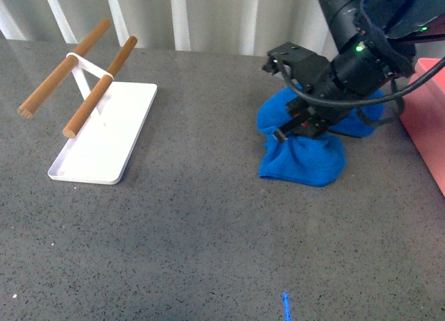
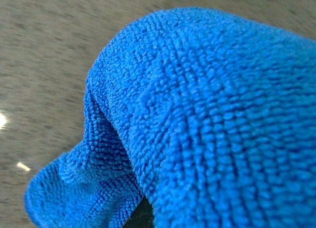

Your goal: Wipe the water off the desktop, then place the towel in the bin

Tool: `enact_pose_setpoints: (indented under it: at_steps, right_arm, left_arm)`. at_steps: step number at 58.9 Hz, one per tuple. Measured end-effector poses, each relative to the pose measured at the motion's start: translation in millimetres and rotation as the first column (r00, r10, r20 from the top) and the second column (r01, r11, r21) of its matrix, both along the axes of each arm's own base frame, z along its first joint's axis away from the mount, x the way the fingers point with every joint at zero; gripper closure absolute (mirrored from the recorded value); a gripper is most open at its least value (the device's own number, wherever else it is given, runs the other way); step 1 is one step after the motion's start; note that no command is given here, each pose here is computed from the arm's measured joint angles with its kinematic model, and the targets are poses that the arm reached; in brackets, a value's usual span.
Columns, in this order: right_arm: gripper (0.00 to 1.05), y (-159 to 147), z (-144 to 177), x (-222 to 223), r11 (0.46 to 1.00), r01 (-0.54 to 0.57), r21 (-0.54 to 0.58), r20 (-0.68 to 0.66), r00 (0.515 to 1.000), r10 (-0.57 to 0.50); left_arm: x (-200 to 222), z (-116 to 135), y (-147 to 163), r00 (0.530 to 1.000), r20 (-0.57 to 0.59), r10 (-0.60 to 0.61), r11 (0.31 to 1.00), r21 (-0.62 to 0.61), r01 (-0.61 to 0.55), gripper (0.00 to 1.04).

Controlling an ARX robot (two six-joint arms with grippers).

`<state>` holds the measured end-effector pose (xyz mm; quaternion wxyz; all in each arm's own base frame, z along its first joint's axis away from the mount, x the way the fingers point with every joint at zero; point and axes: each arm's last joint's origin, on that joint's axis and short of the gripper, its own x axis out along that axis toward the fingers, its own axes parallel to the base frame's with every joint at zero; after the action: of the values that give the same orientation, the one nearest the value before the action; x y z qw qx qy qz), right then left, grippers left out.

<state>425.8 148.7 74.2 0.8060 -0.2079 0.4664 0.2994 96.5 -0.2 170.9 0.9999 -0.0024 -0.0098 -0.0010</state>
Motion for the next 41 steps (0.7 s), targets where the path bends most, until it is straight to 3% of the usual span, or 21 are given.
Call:
enact_pose_setpoints:
  at_steps: [9,17,30,41]
  right_arm:
    - [1.01,14.2,8.8,-28.0,0.996,-0.029,0.082,-0.045,0.998,0.033]
    - [1.01,-7.7,20.2,-45.9,0.995,0.018,0.103,-0.066,0.998,-0.011]
    - [1.01,-50.2,25.9,-74.7,0.998,0.054,0.032,-0.074,0.996,-0.051]
    - [1.01,-57.9,77.2,-73.6,0.998,0.009,0.064,0.115,0.993,-0.017]
  left_arm:
    - [0.0,0.0,0.0,1.000,0.000,0.000,1.000,0.000,0.000,0.07]
    - [0.0,0.0,0.0,1.000,0.000,0.000,1.000,0.000,0.000,0.07]
    - [0.0,0.0,0.0,1.000,0.000,0.000,1.000,0.000,0.000,0.07]
    - [0.0,0.0,0.0,1.000,0.000,0.000,1.000,0.000,0.000,0.07]
